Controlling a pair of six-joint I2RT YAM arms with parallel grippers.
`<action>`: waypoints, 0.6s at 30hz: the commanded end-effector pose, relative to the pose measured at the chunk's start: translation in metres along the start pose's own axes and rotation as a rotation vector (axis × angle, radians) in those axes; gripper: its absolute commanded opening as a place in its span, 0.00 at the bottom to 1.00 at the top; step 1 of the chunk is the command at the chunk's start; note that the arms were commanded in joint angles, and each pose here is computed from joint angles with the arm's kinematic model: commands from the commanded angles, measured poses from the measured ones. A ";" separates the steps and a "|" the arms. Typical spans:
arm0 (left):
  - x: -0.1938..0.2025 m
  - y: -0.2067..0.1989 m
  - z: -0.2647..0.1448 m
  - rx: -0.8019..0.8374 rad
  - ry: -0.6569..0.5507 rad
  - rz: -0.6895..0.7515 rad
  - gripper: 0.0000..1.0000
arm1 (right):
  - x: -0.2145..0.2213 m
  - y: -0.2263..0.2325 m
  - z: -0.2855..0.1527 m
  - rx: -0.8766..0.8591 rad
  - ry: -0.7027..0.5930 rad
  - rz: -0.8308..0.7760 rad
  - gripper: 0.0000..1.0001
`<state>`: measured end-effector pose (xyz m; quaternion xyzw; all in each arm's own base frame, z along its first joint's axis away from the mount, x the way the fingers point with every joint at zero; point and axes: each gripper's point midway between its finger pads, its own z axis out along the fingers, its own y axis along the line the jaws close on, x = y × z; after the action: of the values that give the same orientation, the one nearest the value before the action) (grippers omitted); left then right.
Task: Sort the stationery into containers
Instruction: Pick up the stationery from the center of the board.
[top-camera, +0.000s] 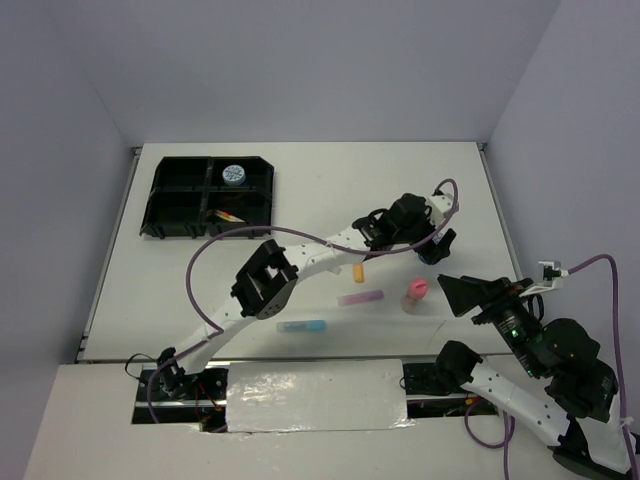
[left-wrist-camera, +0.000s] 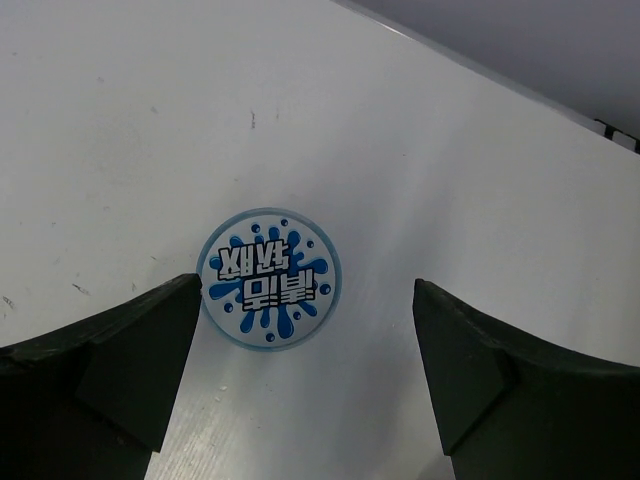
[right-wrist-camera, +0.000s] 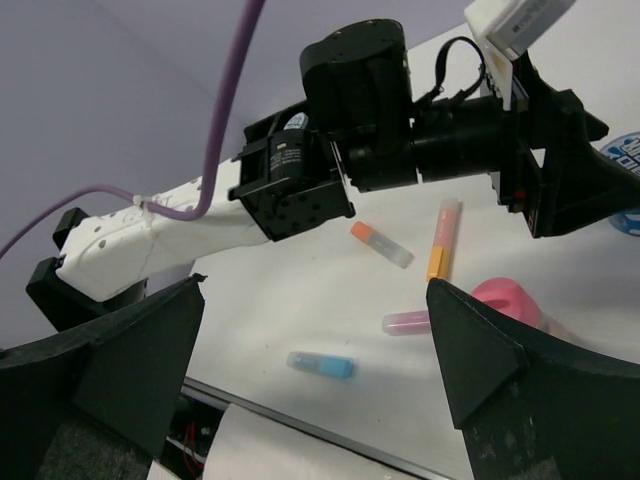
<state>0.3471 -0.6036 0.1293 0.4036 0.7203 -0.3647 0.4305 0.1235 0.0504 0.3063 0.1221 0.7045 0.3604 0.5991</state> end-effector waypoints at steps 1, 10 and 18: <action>-0.022 0.009 0.007 -0.088 -0.088 0.074 0.99 | 0.000 0.003 -0.005 -0.039 0.001 -0.009 1.00; -0.010 0.016 0.022 -0.091 -0.079 0.080 0.99 | -0.001 0.004 -0.010 -0.075 -0.010 -0.001 1.00; 0.011 0.018 0.032 -0.079 -0.050 0.058 0.99 | 0.002 0.002 -0.011 -0.078 -0.009 0.000 1.00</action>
<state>0.3667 -0.6124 0.0933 0.4016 0.7260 -0.3196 0.4576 0.1181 0.0560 0.3028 0.0990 0.7058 0.3722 0.5946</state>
